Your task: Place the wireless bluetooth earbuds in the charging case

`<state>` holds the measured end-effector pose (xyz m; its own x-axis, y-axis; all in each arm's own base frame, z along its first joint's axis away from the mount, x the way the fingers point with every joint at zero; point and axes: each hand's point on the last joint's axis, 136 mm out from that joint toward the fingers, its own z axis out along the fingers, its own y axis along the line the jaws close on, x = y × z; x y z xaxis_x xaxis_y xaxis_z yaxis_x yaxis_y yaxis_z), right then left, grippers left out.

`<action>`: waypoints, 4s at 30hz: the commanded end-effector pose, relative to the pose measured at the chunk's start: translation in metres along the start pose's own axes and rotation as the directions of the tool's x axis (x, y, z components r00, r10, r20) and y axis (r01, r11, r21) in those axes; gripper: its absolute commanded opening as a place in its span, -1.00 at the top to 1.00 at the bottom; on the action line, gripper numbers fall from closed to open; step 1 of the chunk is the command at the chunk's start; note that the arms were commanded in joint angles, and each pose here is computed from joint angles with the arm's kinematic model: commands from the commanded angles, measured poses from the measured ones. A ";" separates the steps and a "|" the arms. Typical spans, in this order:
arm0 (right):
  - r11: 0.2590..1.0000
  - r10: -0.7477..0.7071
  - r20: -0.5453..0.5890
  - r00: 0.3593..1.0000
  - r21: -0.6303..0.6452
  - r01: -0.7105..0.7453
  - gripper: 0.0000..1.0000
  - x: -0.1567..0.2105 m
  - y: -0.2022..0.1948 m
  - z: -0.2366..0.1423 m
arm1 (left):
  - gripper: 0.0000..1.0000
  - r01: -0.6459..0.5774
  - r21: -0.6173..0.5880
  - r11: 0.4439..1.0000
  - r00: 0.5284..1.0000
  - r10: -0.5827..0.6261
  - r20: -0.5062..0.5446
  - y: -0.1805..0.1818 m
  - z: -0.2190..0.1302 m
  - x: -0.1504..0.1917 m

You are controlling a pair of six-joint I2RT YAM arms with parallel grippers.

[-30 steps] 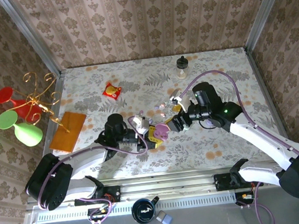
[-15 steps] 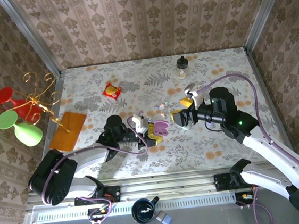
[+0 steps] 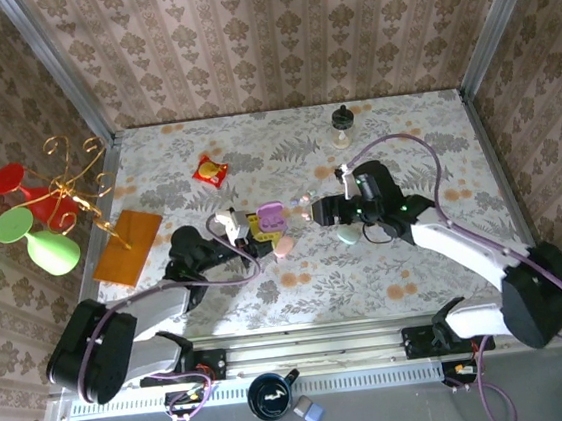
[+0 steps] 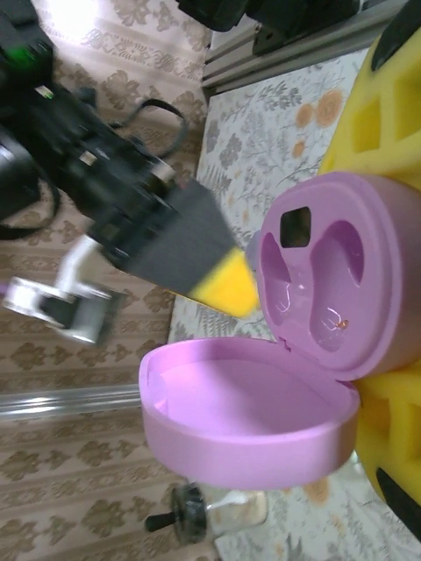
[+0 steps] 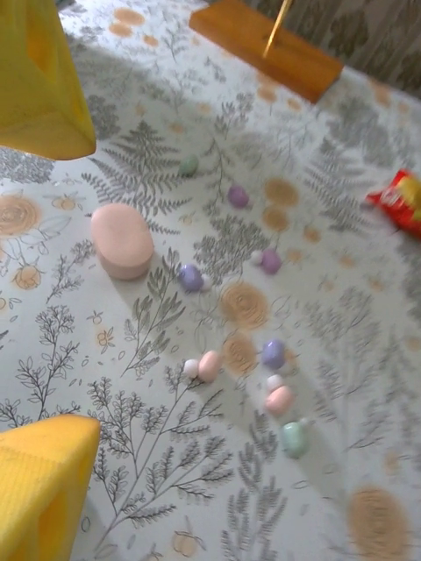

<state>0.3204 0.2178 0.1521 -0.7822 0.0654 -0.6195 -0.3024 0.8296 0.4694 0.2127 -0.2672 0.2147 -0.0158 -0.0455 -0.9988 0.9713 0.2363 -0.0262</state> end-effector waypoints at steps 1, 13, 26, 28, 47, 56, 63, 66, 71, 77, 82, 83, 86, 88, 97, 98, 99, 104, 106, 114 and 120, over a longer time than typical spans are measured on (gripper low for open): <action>0.998 0.060 0.014 0.998 0.008 -0.060 -0.52 -0.017 0.006 0.020 | 0.43 -0.044 -0.069 0.997 0.999 0.045 0.006 0.006 -0.008 -0.005; 0.999 0.021 -0.165 0.986 0.044 -0.014 -0.08 -0.008 0.035 0.123 | 0.48 -0.035 -0.257 0.966 0.997 0.051 0.054 0.040 -0.039 -0.016; 0.995 -0.021 -0.297 0.955 0.090 0.050 0.30 0.004 0.041 0.192 | 0.48 -0.033 -0.317 0.948 0.997 0.053 0.055 0.056 -0.053 -0.022; 0.994 -0.024 -0.320 0.947 0.091 0.056 0.31 0.009 0.040 0.198 | 0.47 -0.030 -0.320 0.947 0.997 0.049 0.052 0.056 -0.053 -0.020; 0.991 -0.017 -0.384 0.923 0.115 0.066 0.71 0.024 0.026 0.217 | 0.45 -0.011 -0.296 0.955 0.998 0.027 0.052 0.053 -0.051 -0.018; 0.983 -0.127 -0.339 0.932 0.082 0.164 0.80 0.008 0.029 0.164 | 0.45 -0.017 -0.310 0.951 0.998 0.035 0.052 0.054 -0.052 -0.017; 0.984 -0.128 -0.356 0.926 0.072 0.163 0.84 0.044 0.011 0.095 | 0.45 -0.020 -0.312 0.950 0.998 0.037 0.046 0.054 -0.053 -0.015; 0.985 -0.097 -0.402 0.911 0.094 0.146 0.84 0.074 -0.005 0.071 | 0.45 -0.023 -0.312 0.950 0.998 0.040 0.046 0.054 -0.053 -0.015; 0.988 -0.036 -0.464 0.885 0.119 0.102 0.84 0.116 -0.024 0.051 | 0.45 -0.026 -0.302 0.953 0.998 0.042 0.044 0.055 -0.051 -0.017; 0.978 0.060 -0.459 0.887 0.206 0.041 0.82 0.131 -0.050 0.043 | 0.45 -0.021 -0.286 0.958 0.998 0.036 0.048 0.055 -0.048 -0.017; 0.970 0.056 -0.435 0.899 0.237 0.054 0.47 0.120 -0.055 0.035 | 0.45 -0.013 -0.276 0.961 0.999 0.026 0.044 0.055 -0.046 -0.014; 0.972 0.049 -0.428 0.902 0.228 0.056 0.44 0.116 -0.052 0.033 | 0.45 -0.010 -0.278 0.960 0.999 0.023 0.042 0.055 -0.046 -0.013; 0.968 0.030 -0.406 0.914 0.238 0.074 0.22 0.107 -0.048 0.026 | 0.46 -0.011 -0.284 0.959 0.999 0.024 0.041 0.056 -0.047 -0.013; 0.962 0.024 -0.396 0.918 0.258 0.086 0.13 0.103 -0.047 0.023 | 0.46 -0.012 -0.294 0.956 0.999 0.025 0.040 0.057 -0.048 -0.012; 0.895 -0.030 -0.345 0.938 0.408 0.179 -0.28 0.091 -0.043 0.026 | 0.47 -0.019 -0.312 0.950 0.998 0.034 0.043 0.062 -0.048 -0.015; 0.881 -0.040 -0.359 0.933 0.428 0.202 -0.30 0.093 -0.046 0.028 | 0.47 -0.017 -0.310 0.950 0.999 0.032 0.043 0.061 -0.048 -0.014; 0.868 -0.050 -0.364 0.930 0.444 0.220 -0.29 0.093 -0.048 0.030 | 0.47 -0.018 -0.309 0.951 0.998 0.033 0.045 0.061 -0.048 -0.015; 0.802 -0.067 -0.463 0.884 0.502 0.324 -0.12 0.113 -0.062 0.035 | 0.47 -0.011 -0.305 0.952 0.999 0.026 0.044 0.061 -0.047 -0.015; 0.775 -0.070 -0.480 0.874 0.525 0.351 -0.07 0.115 -0.067 0.037 | 0.47 -0.007 -0.303 0.953 0.999 0.022 0.043 0.062 -0.047 -0.015; 0.725 -0.069 -0.501 0.863 0.568 0.388 0.09 0.118 -0.080 0.036 | 0.47 -0.006 -0.291 0.957 0.999 0.020 0.045 0.062 -0.044 -0.017; 0.714 -0.071 -0.493 0.867 0.582 0.389 0.12 0.112 -0.082 0.028 | 0.47 -0.005 -0.291 0.957 0.999 0.019 0.044 0.063 -0.044 -0.017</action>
<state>0.2710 0.1861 0.0204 -0.9228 -0.2803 -0.2643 -0.2284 0.9505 -0.2106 0.2614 -0.2083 0.2128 -0.0227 -0.0576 -0.9981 0.8532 0.5193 -0.0494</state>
